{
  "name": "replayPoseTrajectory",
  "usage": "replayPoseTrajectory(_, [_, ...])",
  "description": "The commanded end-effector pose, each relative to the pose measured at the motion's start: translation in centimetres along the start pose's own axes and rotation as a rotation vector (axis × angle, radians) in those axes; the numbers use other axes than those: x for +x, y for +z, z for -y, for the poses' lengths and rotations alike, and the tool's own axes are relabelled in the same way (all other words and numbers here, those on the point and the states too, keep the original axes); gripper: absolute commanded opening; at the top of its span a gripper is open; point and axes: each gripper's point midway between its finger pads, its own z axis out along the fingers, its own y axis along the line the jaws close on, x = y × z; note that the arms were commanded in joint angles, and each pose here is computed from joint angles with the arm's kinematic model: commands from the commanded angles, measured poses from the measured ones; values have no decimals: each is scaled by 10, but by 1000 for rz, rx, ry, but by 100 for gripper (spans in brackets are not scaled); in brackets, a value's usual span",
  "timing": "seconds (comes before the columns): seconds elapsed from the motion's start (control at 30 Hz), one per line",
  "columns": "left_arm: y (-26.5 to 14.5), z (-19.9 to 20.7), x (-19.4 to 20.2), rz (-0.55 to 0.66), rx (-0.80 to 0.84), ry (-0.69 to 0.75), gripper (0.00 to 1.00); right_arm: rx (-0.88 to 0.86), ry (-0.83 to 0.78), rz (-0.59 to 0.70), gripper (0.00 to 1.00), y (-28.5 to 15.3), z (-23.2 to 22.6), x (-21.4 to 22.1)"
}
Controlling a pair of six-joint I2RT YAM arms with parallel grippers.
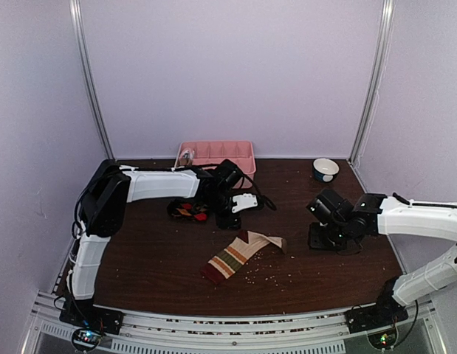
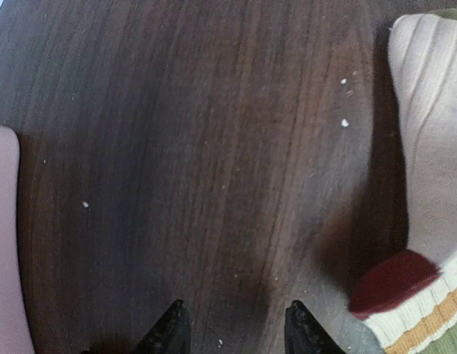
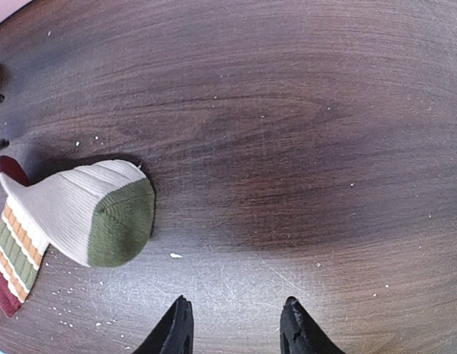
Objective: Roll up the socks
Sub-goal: Adjust the sock at the center of the board.
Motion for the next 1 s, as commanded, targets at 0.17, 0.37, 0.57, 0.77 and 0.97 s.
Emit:
replayPoseTrajectory(0.17, [18, 4, 37, -123, 14, -91, 48, -84, -221, 26, 53, -3, -32, -17])
replayPoseTrajectory(0.37, [-30, 10, 38, -33, 108, -90, 57, -113, -552, 99, 77, -14, -51, -5])
replayPoseTrajectory(0.57, [-63, 35, 30, 46, 206, -47, 62, -93, -893, 221, 78, -12, -77, 4])
replayPoseTrajectory(0.77, [-71, 69, 55, 32, 249, -12, 62, 115, -1106, 137, 73, 35, -72, 7])
replayPoseTrajectory(0.97, [-60, 122, 77, -6, 205, 149, 63, 224, -1131, 142, 71, 53, -75, -4])
